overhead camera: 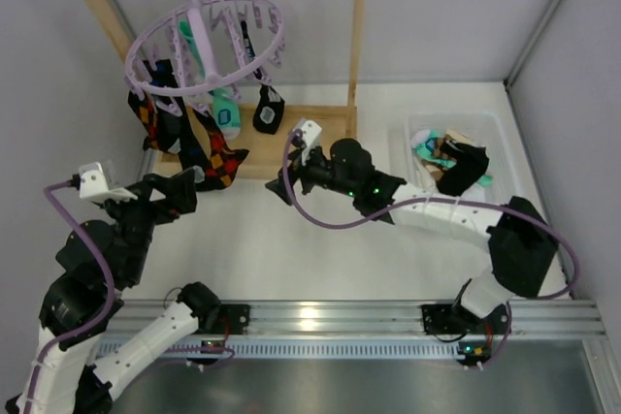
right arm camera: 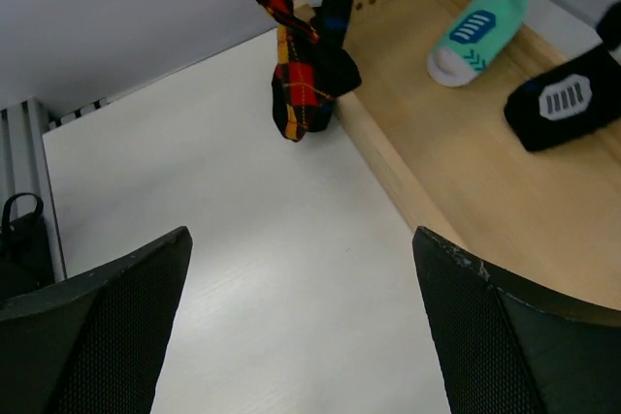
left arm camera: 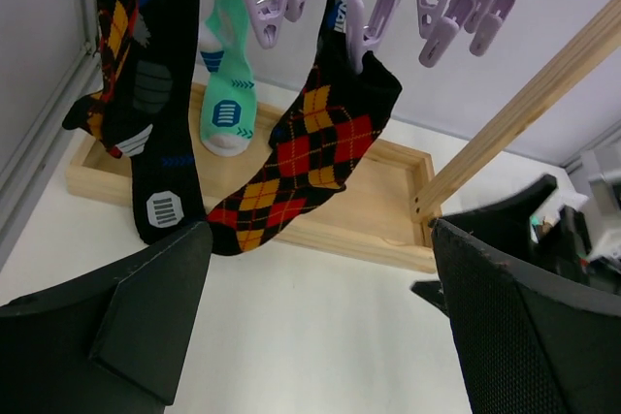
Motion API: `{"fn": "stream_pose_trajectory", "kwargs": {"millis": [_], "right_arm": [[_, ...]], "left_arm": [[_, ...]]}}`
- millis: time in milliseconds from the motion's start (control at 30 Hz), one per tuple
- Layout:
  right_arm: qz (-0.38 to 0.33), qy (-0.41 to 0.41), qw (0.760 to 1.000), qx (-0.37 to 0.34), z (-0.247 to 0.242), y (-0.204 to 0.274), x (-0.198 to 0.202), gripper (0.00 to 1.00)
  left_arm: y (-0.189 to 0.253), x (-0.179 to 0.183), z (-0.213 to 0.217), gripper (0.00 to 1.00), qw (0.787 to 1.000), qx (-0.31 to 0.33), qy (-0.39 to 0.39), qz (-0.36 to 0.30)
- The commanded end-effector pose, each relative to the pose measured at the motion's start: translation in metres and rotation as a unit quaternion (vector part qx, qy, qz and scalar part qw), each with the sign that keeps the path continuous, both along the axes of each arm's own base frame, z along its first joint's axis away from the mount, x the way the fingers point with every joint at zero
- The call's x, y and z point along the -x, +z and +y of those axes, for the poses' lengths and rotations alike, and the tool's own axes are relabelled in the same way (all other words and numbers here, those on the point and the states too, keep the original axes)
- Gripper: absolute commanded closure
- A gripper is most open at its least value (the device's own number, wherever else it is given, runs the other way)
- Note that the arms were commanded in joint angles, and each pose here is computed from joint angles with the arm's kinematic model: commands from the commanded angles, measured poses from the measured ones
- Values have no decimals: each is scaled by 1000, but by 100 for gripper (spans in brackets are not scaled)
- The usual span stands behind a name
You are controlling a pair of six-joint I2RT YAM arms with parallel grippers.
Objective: Remove the socks clipped to the hanger
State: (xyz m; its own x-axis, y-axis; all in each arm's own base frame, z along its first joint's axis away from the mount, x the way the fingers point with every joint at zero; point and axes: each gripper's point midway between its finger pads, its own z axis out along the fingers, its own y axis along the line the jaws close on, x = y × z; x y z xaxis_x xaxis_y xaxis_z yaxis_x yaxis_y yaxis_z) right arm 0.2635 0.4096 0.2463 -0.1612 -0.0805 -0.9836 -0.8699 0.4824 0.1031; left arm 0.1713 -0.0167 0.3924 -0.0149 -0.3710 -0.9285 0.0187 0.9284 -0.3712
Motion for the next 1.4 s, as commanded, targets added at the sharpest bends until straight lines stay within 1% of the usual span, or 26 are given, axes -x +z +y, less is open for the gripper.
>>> {"fn": "stream_pose_trajectory", "kwargs": {"millis": [0, 33, 67, 100, 167, 233, 267, 333, 367, 400, 433, 667, 733, 800, 833, 867, 933, 967, 1033, 1100, 1200, 1233, 1267, 1300, 1333, 1367], "right_arm": [[-93, 53, 992, -72, 42, 71, -13, 9], [-93, 65, 991, -74, 50, 71, -12, 8], [-85, 74, 991, -66, 61, 57, -16, 8], [-89, 75, 990, -77, 70, 68, -19, 8], [-78, 64, 993, -67, 82, 50, -33, 8], [-83, 60, 991, -80, 88, 57, -45, 8], [-80, 59, 993, -69, 93, 43, -52, 8], [-91, 64, 991, -67, 102, 47, -58, 8], [-98, 73, 991, -53, 108, 33, -63, 8], [-107, 76, 990, -57, 113, 38, -65, 8], [-105, 77, 990, -52, 119, 26, -71, 8], [-115, 101, 986, -72, 129, 9, -101, 7], [-109, 111, 985, -77, 131, 3, -105, 9], [-94, 139, 982, -82, 137, -6, -99, 15], [-85, 147, 981, -90, 140, -7, -96, 23], [-93, 157, 977, -106, 143, 0, -92, 29], [-79, 172, 974, -122, 147, -4, -84, 42], [-81, 178, 971, -134, 149, 0, -80, 42], [-80, 200, 963, -163, 155, 11, -70, 38], [-80, 212, 957, -180, 158, 17, -66, 39], [-81, 217, 953, -194, 159, 28, -61, 65], [-79, 210, 955, -196, 156, 26, -62, 84], [-81, 206, 955, -196, 156, 26, -60, 91], [-90, 202, 954, -202, 150, 39, -55, 98], [-86, 179, 959, -200, 142, 27, -57, 100], [-90, 165, 961, -204, 136, 29, -56, 100]], "left_arm": [[3, 1, -8, 2, 1000, 1, -21, -3], [4, 1, -8, 2, 1000, 2, -23, -3], [4, 1, -9, 2, 1000, 2, -25, -3], [4, 1, -9, 2, 1000, 3, -25, -3], [5, 1, -11, 2, 1000, 4, -28, -2], [6, 0, -16, 2, 999, 3, -41, -1], [6, -2, -19, 2, 999, -2, -46, 3], [6, -2, -26, 2, 998, -6, -63, 5], [6, -4, -30, 2, 998, -10, -68, 8], [6, -5, -33, 2, 997, -11, -74, 10], [6, -5, -34, 2, 997, -11, -77, 10], [4, -5, -48, 2, 993, -22, -111, 17], [1, -7, -50, 2, 993, -27, -114, 21], [1, -8, -51, 2, 993, -27, -114, 23], [1, -8, -51, 2, 993, -26, -114, 23], [4, -8, -51, 2, 993, -24, -113, 21], [6, -9, -48, 2, 994, -18, -104, 20], [7, -9, -47, 2, 995, -15, -98, 19], [11, -8, -42, 2, 996, -8, -88, 16], [15, -8, -33, 2, 998, 1, -65, 13], [16, -9, -15, 2, 1000, 2, -17, 21], [16, -9, -11, 2, 1000, 2, -6, 24], [17, -8, -6, 2, 1000, -1, 5, 29], [17, -11, -3, 2, 999, 0, 21, 33], [18, -12, -2, 2, 999, -2, 26, 37], [24, -11, 0, 2, 999, 1, 31, 36]]}}
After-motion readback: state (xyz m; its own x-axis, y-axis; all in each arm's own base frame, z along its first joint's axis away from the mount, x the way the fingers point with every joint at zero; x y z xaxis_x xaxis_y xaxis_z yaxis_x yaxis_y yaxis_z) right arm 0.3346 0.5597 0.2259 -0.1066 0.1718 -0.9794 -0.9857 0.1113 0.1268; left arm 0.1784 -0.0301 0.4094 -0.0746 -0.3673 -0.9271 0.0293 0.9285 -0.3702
